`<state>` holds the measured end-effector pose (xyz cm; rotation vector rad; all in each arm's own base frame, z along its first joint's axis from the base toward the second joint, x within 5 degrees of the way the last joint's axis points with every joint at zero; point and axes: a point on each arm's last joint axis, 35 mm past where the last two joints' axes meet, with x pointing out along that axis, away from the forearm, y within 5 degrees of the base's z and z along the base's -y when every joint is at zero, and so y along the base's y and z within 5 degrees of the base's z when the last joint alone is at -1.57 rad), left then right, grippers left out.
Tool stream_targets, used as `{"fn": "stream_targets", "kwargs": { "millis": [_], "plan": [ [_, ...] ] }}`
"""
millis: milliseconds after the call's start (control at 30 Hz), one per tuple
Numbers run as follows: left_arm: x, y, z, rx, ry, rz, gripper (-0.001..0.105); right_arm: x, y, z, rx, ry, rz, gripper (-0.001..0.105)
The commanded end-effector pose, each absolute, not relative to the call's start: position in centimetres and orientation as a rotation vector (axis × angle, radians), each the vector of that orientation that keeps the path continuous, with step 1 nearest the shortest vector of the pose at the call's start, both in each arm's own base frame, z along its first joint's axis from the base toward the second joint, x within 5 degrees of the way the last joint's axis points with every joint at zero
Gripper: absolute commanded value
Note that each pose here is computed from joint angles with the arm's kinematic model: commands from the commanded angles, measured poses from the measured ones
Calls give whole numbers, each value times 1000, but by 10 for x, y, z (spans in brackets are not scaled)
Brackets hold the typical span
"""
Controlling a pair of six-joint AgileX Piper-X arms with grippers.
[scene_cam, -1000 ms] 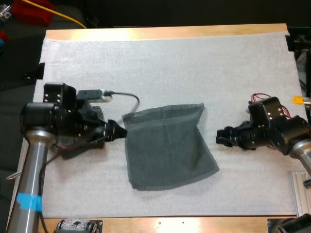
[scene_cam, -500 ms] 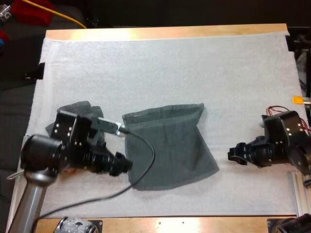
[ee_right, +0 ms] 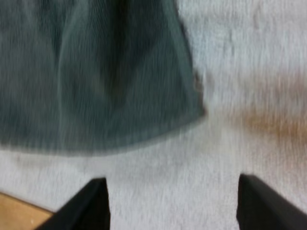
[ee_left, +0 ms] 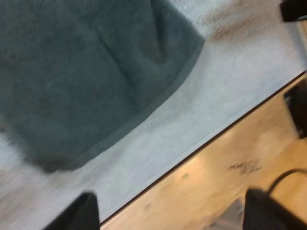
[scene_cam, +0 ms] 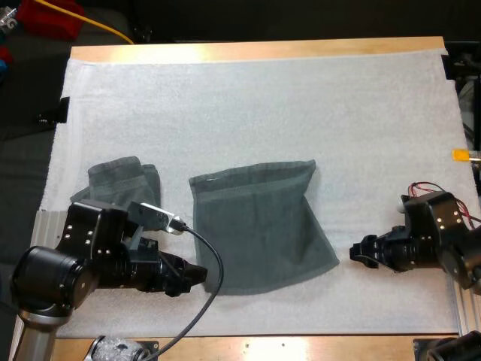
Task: Pick towel from pile, fold and stack
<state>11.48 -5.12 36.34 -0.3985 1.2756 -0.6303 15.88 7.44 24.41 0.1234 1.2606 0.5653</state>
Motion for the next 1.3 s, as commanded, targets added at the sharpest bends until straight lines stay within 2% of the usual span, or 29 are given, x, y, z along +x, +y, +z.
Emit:
{"fn": "stream_targets", "kwargs": {
  "millis": [0,633,1100,1267],
  "plan": [
    [113,-52,364,-414,1278,-657,60,160,74,239,157,1254,555,53],
    [112,-53,365,-433,1280,-686,60,154,74,162,547,1210,430,51],
    [112,-53,365,-433,1280,-686,60,162,79,131,599,1334,396,51],
    [112,-53,365,-432,1280,-687,60,166,82,126,604,1336,413,51]
  ]
}}
